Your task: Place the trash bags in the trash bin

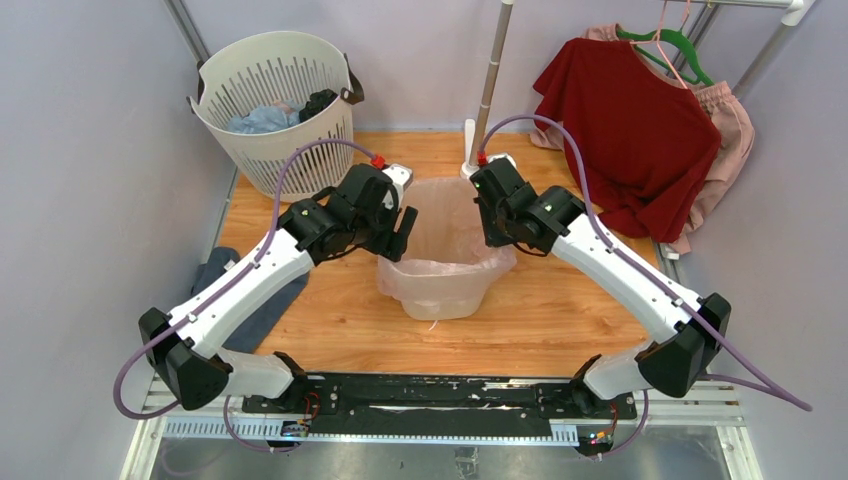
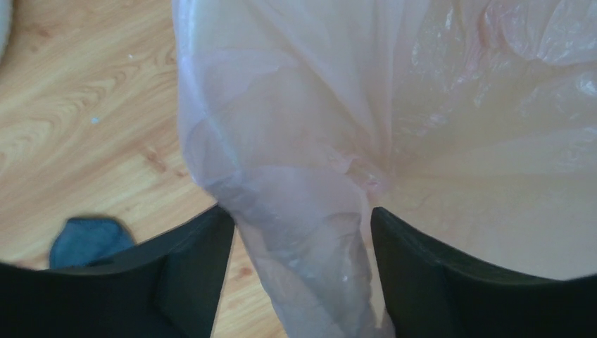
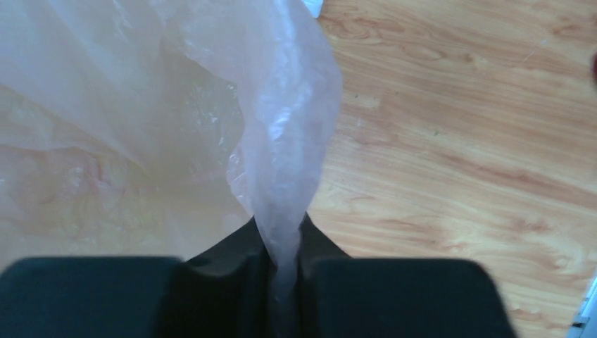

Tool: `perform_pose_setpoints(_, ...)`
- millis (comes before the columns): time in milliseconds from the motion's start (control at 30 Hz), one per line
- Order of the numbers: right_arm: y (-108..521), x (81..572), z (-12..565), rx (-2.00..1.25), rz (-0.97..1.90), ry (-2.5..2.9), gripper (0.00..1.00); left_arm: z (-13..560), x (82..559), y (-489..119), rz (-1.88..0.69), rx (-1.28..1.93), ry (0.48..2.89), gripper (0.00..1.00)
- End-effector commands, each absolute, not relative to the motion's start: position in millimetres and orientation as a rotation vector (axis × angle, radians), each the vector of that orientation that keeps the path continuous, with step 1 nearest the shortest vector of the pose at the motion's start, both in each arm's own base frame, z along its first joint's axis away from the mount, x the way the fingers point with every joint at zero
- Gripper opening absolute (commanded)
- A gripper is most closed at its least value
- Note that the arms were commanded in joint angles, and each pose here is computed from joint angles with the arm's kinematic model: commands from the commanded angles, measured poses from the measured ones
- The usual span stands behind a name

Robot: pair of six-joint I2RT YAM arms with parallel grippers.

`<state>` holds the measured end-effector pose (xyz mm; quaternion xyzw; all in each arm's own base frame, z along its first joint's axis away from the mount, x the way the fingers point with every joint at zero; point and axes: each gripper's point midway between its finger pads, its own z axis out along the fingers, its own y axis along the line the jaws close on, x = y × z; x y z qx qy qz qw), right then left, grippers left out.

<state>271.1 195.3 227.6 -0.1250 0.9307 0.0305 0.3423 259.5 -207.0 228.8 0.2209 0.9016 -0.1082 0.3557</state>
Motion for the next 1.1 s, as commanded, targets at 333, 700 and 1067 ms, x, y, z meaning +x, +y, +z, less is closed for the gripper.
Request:
perform_pose_setpoints(333,192,254,226,-0.358,0.117,2.431,0.51,222,257,-211,-0.309,0.589,2.348,0.82)
perform_pose_setpoints(700,190,235,214,-0.355,0.195,2.458,0.38,210,259,-206,-0.258,0.600,2.375,1.00)
perform_pose_setpoints(1067,190,252,212,-0.381,0.109,2.436,0.01,213,262,-213,-0.286,0.600,2.373,0.92)
